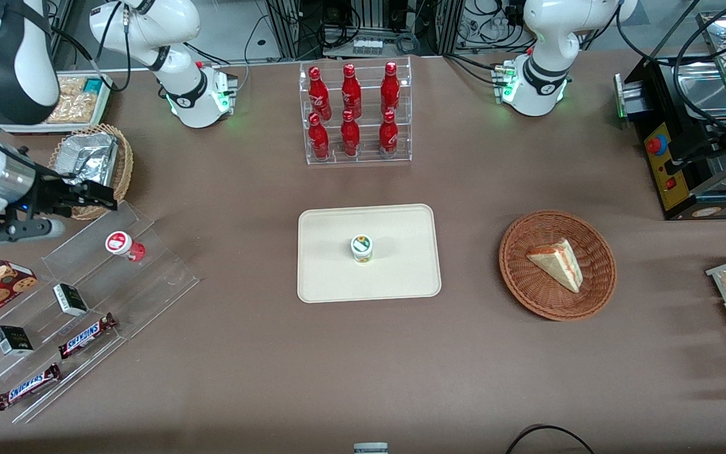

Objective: Place green gum on tray

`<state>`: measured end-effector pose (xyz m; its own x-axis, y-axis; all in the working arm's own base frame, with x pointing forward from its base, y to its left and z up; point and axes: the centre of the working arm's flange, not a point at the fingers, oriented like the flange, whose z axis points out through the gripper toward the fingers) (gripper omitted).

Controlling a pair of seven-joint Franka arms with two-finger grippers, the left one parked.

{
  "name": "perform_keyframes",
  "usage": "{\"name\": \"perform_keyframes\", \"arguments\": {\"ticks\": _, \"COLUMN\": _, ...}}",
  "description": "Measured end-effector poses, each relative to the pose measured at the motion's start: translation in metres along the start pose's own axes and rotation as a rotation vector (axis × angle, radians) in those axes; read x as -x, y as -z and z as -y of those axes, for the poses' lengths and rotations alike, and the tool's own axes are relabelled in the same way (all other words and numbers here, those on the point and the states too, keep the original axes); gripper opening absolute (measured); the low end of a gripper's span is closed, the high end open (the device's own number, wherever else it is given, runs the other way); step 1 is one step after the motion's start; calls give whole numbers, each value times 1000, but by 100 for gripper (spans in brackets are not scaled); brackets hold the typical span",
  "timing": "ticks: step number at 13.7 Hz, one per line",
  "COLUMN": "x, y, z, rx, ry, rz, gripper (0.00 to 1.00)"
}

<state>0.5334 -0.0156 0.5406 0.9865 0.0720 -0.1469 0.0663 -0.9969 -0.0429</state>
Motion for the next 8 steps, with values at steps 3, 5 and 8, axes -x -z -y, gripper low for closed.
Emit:
{"name": "perform_keyframes", "arguments": {"ticks": 3, "x": 9, "y": 9, "z": -11, "rx": -2, "ry": -20, "rz": -4, "gripper": 100}}
{"name": "perform_keyframes", "arguments": {"ticks": 5, "x": 9, "y": 11, "z": -14, "rx": 1, "ry": -26, "rz": -8, "gripper": 100}}
{"name": "perform_keyframes", "arguments": {"ticks": 8, "x": 6, "y": 12, "z": -23, "rx": 1, "ry": -43, "rz": -10, "gripper": 100}}
